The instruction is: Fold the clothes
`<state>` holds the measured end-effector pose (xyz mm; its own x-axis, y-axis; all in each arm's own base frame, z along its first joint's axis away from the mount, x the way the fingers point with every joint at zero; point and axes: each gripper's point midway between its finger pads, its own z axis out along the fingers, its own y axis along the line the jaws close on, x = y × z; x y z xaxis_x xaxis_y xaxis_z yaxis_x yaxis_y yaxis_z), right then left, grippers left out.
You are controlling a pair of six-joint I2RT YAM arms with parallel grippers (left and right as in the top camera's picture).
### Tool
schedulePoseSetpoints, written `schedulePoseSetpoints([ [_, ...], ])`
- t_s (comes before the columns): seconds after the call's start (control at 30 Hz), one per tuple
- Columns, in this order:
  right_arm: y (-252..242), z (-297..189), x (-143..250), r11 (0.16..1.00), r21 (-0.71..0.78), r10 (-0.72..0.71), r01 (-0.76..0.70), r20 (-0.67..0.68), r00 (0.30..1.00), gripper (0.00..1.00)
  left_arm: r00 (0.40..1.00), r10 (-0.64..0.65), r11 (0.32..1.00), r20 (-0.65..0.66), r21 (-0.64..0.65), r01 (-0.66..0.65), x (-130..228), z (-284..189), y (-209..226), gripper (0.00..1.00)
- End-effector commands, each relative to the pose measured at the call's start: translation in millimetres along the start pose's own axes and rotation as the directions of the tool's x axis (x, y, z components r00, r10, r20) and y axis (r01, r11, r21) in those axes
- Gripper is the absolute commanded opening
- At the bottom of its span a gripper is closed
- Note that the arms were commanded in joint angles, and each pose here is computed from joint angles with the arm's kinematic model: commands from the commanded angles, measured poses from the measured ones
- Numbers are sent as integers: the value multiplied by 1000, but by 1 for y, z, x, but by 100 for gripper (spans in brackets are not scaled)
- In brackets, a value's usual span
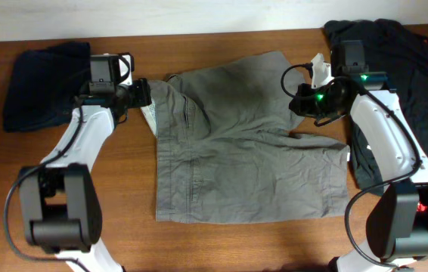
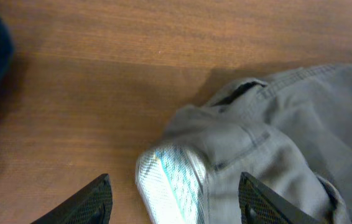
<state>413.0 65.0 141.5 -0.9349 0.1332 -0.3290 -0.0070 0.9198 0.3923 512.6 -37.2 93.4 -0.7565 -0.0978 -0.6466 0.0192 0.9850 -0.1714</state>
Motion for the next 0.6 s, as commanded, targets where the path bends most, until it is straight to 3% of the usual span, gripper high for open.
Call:
schedulePoseSetpoints([
  [0.0,4,2,1,999,7,-36,36,-4,999,21,1000,7,998,-11,62,-6,8,24,-7,64],
  [0.23,3,2,0,999,15,-38,38,0,999,21,1000,9,987,2,157,-9,11,40,-21,64],
  [0.27,3,2,0,999,15,-37,37,1,999,21,1000,10,987,7,159,-11,9,40,-22,60],
  [0.4,3,2,-1,999,15,-38,38,2,999,21,998,17,986,61,165,-27,-5,38,-24,8],
  [0.43,3,2,-1,999,15,-38,38,4,999,21,997,19,985,80,167,-32,-12,37,-25,1],
  [0.57,0,2,-1,999,34,-38,38,6,999,21,988,18,986,150,163,-43,-50,23,-23,1],
])
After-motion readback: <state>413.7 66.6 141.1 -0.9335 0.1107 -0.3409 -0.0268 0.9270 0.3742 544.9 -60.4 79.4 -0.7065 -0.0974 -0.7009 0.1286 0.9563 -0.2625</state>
